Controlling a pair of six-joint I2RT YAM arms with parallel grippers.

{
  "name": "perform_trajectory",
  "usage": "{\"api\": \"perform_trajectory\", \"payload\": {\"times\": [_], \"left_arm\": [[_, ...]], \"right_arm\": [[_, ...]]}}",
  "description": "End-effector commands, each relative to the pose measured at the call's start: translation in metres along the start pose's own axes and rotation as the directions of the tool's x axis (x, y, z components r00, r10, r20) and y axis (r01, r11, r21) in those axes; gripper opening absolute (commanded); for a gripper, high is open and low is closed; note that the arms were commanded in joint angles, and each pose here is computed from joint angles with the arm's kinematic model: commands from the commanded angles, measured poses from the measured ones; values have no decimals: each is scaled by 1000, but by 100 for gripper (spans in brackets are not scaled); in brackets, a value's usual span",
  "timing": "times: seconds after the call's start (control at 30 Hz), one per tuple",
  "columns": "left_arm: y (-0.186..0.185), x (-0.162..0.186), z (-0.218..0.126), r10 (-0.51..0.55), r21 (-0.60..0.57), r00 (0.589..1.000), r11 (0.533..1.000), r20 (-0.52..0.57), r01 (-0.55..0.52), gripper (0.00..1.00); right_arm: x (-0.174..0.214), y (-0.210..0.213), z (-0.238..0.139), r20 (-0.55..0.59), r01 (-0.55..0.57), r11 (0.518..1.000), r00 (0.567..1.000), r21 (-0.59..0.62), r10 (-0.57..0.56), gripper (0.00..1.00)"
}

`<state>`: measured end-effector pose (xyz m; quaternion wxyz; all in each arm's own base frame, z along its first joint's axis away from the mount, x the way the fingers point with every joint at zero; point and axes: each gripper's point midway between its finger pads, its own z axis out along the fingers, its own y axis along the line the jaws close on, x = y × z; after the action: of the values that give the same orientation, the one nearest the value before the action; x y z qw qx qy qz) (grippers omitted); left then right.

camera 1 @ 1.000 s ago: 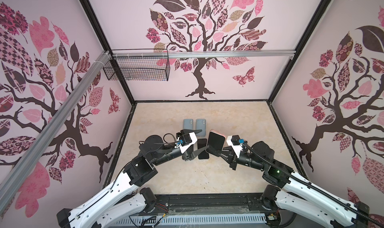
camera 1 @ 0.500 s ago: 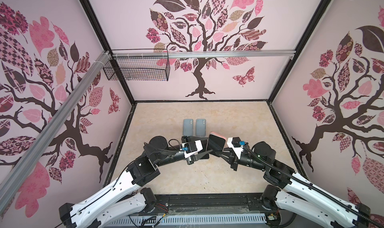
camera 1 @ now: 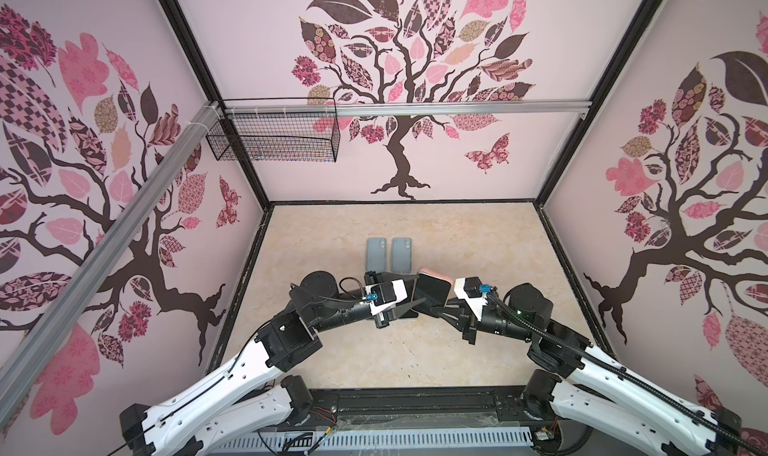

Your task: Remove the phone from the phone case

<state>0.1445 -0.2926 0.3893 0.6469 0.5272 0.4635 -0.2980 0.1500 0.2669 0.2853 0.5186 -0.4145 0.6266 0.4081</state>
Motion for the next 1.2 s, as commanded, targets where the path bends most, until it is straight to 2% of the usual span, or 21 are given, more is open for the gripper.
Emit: {"api": "perform_trajectory", "payload": {"times": [0.0,0.37,0.5,0.67,0.97,1.17], "left_arm": [[4,-9,0,8,-14,1000,1000,23,-8,46],[0,-3,4,-4,10,1000,1000,13,4,45],[11,-6,-1,9,-63,1000,998,20,-8,46],[19,-6,-5,14,-114,1000,993,12,-13,47],[7,-1,3,-12,-35,1000,999,8,13,46],[5,7,9,-18,-24,1000,1000,-14,17,44]], "right_arm": [[-49,11,-8,137,77,997,988,-30,-72,0],[-48,13,-7,132,82,995,988,-49,-75,0],[-48,7,-8,132,69,998,989,-7,-68,0],[-49,9,-9,141,74,997,988,-19,-70,0],[-51,12,-9,144,70,997,987,-36,-64,0],[-53,15,-10,146,77,996,987,-50,-69,0]]}}
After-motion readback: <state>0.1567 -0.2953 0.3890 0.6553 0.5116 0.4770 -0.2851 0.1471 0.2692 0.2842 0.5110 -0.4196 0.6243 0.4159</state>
